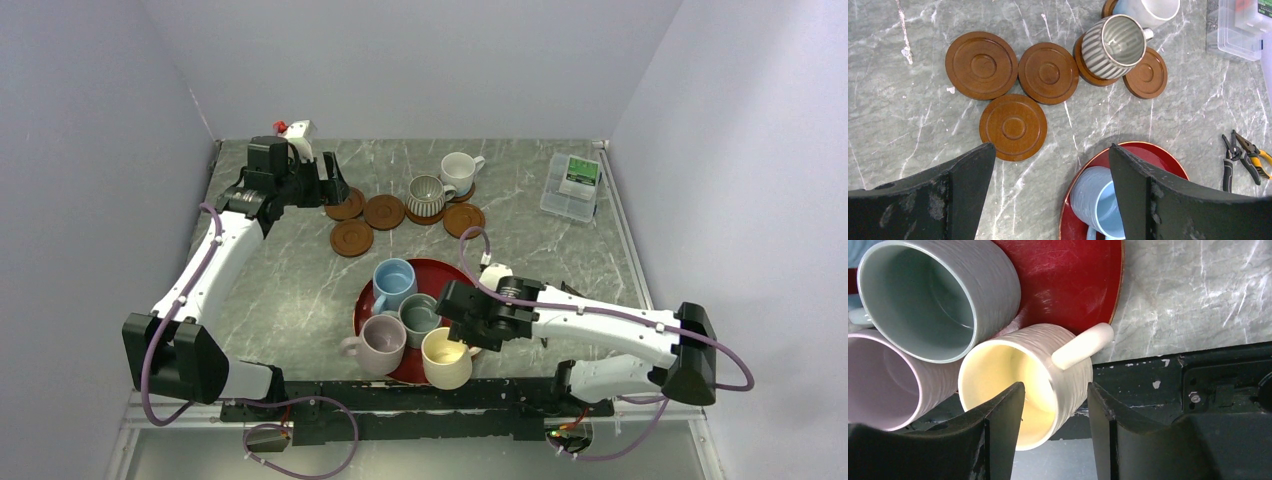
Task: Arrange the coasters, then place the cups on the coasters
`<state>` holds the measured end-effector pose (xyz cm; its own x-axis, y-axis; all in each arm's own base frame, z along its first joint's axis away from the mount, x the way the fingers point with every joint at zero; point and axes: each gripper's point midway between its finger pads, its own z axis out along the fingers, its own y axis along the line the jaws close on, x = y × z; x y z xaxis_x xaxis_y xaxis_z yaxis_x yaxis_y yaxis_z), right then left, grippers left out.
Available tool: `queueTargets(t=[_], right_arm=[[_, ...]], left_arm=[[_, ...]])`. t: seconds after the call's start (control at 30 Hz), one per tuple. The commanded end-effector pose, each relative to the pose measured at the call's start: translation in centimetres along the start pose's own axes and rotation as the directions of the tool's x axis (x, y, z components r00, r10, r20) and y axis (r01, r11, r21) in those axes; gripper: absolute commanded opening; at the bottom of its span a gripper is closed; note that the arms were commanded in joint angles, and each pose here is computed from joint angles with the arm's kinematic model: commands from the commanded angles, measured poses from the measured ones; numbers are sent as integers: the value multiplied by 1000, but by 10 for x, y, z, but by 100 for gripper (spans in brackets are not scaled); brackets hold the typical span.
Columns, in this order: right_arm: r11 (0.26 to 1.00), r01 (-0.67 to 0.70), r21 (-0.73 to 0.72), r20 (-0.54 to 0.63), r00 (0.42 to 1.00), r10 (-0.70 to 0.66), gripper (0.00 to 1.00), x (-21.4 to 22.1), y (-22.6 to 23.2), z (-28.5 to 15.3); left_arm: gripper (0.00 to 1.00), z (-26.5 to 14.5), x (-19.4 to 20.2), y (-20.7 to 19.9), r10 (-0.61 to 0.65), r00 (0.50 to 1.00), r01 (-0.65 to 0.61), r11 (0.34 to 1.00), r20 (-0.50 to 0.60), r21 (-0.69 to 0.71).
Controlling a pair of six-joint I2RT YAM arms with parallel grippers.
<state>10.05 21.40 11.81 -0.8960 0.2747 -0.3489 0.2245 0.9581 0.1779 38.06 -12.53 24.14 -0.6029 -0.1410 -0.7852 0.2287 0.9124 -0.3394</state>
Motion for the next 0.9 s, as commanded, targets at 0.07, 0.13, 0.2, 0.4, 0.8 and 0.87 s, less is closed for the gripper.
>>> queueTargets(t=[0.07,0.13,0.2,0.4,0.8,0.87], right_arm=[[998,-56,-8,27,998,56,52,-6,9,-6],[999,-46,11,10,999,46,50,-1,8,-2],[998,-47,49,4,999,47,47,3,3,3],[995,-77,62,-11,997,78,39,12,-1,9],[994,-60,97,-11,998,61,28,18,-8,20],[993,-55,100,3,998,55,23,15,-8,18]], left_arm=[[89,-11,-18,-13,7,998,-10,999,64,39],[89,-11,-17,-13,5,998,-8,999,62,38],[89,-10,-16,-12,3,998,-5,999,58,36],[89,-10,-16,-15,-3,999,0,999,52,50],[89,-6,-12,-19,-19,999,17,997,31,72],[89,-7,-13,-20,-18,999,15,997,32,73]])
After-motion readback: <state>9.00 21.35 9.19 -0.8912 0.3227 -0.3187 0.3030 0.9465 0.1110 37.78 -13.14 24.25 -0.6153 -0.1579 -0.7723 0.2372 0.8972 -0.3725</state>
